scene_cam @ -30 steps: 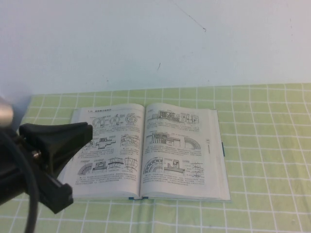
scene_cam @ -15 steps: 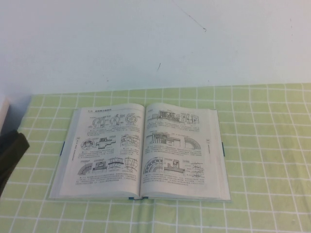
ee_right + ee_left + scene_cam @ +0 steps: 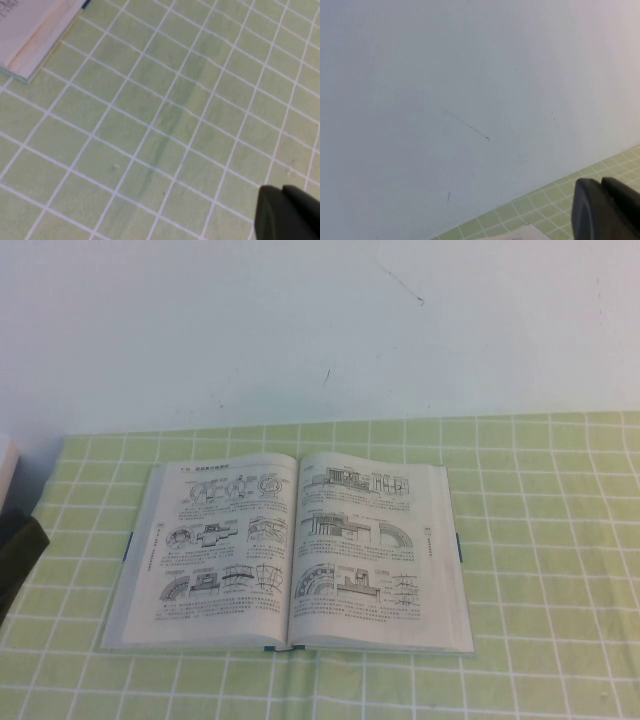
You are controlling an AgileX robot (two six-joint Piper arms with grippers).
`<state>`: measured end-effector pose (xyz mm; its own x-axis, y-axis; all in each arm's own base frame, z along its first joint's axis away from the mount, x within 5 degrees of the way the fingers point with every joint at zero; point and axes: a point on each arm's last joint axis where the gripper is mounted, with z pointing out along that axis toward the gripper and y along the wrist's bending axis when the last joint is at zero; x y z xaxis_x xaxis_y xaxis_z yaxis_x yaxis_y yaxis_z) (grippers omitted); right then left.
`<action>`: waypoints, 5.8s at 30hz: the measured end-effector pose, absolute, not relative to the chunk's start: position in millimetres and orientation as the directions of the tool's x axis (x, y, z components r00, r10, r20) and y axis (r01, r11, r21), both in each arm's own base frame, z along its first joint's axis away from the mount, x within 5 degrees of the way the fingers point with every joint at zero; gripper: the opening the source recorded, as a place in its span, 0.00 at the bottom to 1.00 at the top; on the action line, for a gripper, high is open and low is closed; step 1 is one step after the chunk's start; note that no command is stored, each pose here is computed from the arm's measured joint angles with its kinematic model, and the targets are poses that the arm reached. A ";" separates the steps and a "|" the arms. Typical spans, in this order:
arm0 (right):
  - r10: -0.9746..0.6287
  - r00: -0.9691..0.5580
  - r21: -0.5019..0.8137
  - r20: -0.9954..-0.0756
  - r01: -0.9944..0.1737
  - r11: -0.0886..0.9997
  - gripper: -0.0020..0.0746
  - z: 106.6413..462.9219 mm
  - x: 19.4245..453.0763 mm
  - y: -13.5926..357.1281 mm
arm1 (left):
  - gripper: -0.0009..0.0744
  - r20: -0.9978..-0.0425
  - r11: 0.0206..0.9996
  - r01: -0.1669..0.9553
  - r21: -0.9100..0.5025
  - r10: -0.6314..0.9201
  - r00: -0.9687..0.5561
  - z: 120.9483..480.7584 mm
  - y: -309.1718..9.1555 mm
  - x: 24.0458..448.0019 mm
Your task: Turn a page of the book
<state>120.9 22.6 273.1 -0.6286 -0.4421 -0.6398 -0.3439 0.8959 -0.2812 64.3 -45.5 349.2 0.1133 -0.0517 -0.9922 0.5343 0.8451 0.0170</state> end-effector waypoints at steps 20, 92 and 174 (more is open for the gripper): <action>-0.440 -0.645 -0.278 -0.624 -0.342 0.897 0.03 272.0 119.0 21.6 | 0.01 -0.979 0.905 0.394 0.163 0.097 0.182 314.3 -31.3 56.2; -0.436 -0.647 -0.275 -0.626 -0.340 0.899 0.02 272.0 119.0 21.7 | 0.01 -0.959 0.985 0.127 -0.112 -0.074 -0.272 175.9 -10.9 52.2; -0.045 -0.336 -0.076 -0.941 0.082 0.994 0.02 168.8 51.0 -6.9 | 0.01 -0.958 0.986 0.128 -0.110 -0.071 -0.277 175.8 -10.9 52.0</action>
